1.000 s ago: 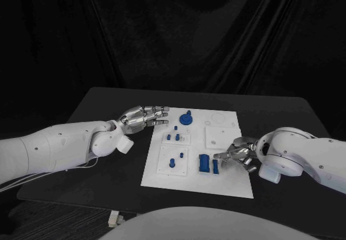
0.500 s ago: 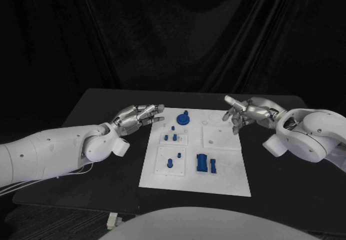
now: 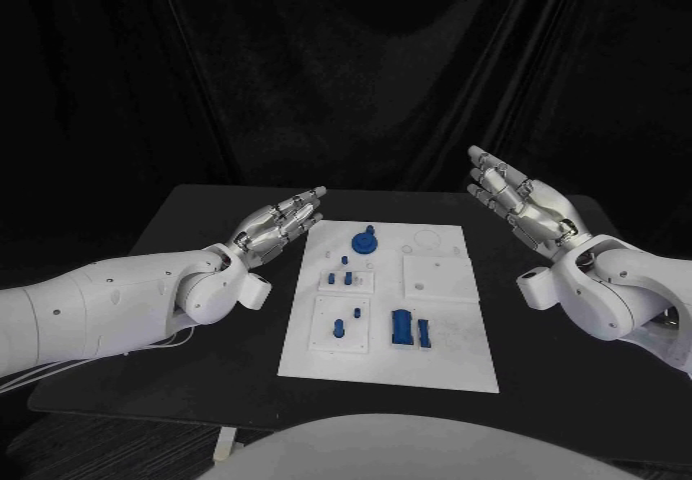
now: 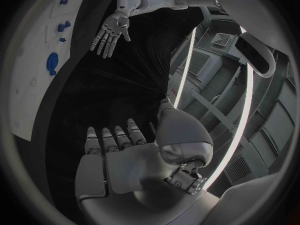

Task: Assemble the parts on the task board

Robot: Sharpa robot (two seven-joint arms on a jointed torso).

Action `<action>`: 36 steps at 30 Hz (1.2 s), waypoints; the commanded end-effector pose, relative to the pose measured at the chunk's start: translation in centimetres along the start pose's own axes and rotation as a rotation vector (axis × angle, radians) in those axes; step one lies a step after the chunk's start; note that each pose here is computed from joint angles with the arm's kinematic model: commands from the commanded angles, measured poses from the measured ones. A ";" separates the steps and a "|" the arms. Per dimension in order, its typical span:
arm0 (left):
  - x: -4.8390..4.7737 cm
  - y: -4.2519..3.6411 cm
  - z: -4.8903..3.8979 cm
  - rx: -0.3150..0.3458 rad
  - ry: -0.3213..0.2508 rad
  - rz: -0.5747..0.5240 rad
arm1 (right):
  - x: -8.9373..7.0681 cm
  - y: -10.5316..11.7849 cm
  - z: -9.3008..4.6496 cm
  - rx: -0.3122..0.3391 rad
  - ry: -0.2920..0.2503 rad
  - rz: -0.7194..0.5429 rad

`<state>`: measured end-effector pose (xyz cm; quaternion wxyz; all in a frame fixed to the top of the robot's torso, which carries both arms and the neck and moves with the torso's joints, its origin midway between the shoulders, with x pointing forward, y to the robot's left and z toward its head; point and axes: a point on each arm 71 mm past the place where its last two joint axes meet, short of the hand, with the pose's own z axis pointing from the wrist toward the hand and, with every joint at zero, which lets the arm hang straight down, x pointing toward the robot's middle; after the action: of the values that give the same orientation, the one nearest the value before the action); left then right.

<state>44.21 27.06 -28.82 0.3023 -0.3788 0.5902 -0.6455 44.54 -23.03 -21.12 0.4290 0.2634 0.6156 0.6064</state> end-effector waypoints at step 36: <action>6.33 -5.49 5.92 0.023 -0.543 0.124 | 2.7 -1.1 3.2 0.155 -0.521 0.189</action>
<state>46.23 18.86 -22.26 0.4695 -0.4756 0.5087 -0.5428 46.18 -18.98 -22.22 0.4878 0.4851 0.5031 0.5231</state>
